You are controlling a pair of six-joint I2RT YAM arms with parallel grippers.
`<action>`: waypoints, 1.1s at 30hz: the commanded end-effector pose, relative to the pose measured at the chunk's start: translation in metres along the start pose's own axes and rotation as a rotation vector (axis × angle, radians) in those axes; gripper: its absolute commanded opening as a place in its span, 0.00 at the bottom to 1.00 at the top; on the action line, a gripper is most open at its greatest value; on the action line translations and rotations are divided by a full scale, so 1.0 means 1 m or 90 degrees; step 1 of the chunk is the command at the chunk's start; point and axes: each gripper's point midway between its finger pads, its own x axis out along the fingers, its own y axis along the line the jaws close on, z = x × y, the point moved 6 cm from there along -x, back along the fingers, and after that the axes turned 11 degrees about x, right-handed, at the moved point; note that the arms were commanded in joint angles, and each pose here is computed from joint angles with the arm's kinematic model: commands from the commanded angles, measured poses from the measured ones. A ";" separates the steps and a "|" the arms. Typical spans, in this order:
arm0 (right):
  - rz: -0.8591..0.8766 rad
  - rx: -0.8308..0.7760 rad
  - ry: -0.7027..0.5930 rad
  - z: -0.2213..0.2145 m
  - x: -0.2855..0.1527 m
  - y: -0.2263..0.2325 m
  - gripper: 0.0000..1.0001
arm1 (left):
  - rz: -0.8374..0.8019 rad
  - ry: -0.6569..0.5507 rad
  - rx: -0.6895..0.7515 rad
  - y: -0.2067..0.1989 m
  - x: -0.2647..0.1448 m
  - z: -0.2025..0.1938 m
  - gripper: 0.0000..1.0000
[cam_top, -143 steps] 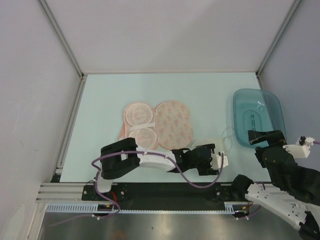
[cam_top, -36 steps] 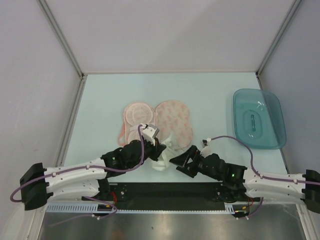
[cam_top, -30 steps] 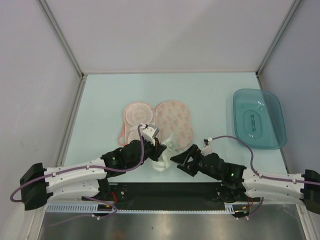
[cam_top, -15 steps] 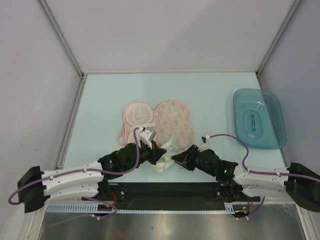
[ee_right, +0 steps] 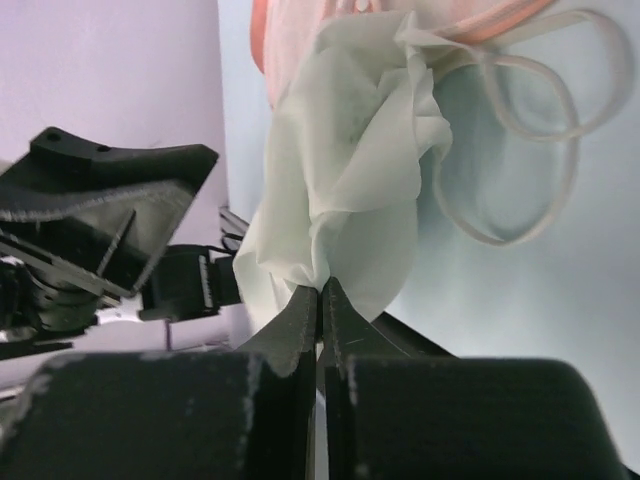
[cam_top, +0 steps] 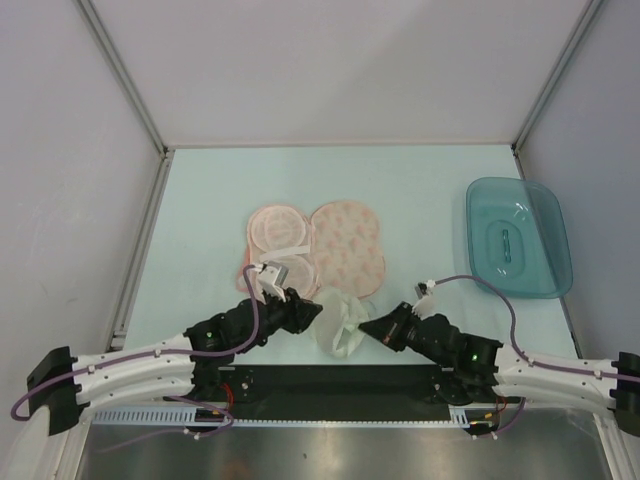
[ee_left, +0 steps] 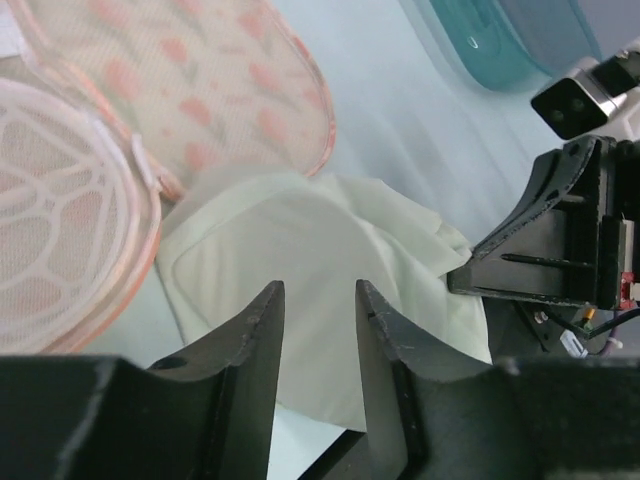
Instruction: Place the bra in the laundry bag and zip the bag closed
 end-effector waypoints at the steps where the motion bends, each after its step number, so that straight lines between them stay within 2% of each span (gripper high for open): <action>1: -0.047 -0.084 -0.029 0.003 -0.007 -0.028 0.00 | 0.037 0.014 -0.065 0.009 -0.004 -0.011 0.35; 3: -0.051 -0.105 -0.032 0.001 -0.009 -0.028 0.00 | 0.037 0.026 -0.083 0.009 -0.005 -0.017 0.38; 4: -0.060 -0.116 -0.027 -0.002 -0.010 -0.031 0.00 | 0.022 0.034 -0.086 0.007 -0.007 -0.018 0.48; 7: -0.075 -0.118 -0.028 -0.004 -0.010 -0.034 0.00 | -0.008 0.056 -0.076 -0.003 -0.006 -0.013 0.62; 9: -0.080 -0.110 -0.025 -0.006 -0.010 -0.038 0.00 | -0.027 0.063 -0.048 -0.014 -0.002 0.001 0.62; 11: -0.075 -0.108 -0.021 -0.008 -0.010 -0.037 0.00 | -0.025 0.113 -0.018 -0.017 0.006 -0.006 0.62; 13: -0.068 -0.107 -0.019 -0.009 -0.010 -0.034 0.00 | -0.031 0.125 -0.004 -0.026 0.014 0.003 0.60; 16: -0.060 -0.111 -0.023 -0.009 -0.010 -0.029 0.00 | 0.005 0.178 0.023 -0.030 0.034 0.001 0.60; 20: -0.067 -0.110 -0.027 -0.008 -0.011 -0.030 0.00 | 0.114 0.246 0.051 -0.036 0.056 0.000 0.60; 21: -0.070 -0.110 -0.027 -0.008 -0.011 -0.030 0.00 | 0.164 0.253 0.066 -0.040 0.071 0.004 0.61; 24: -0.075 -0.113 -0.033 -0.006 -0.013 -0.031 0.00 | 0.255 0.311 0.132 -0.045 0.078 -0.008 0.63; 33: -0.080 -0.110 -0.034 -0.005 -0.016 -0.034 0.00 | 0.304 0.331 0.162 -0.054 0.090 -0.025 0.59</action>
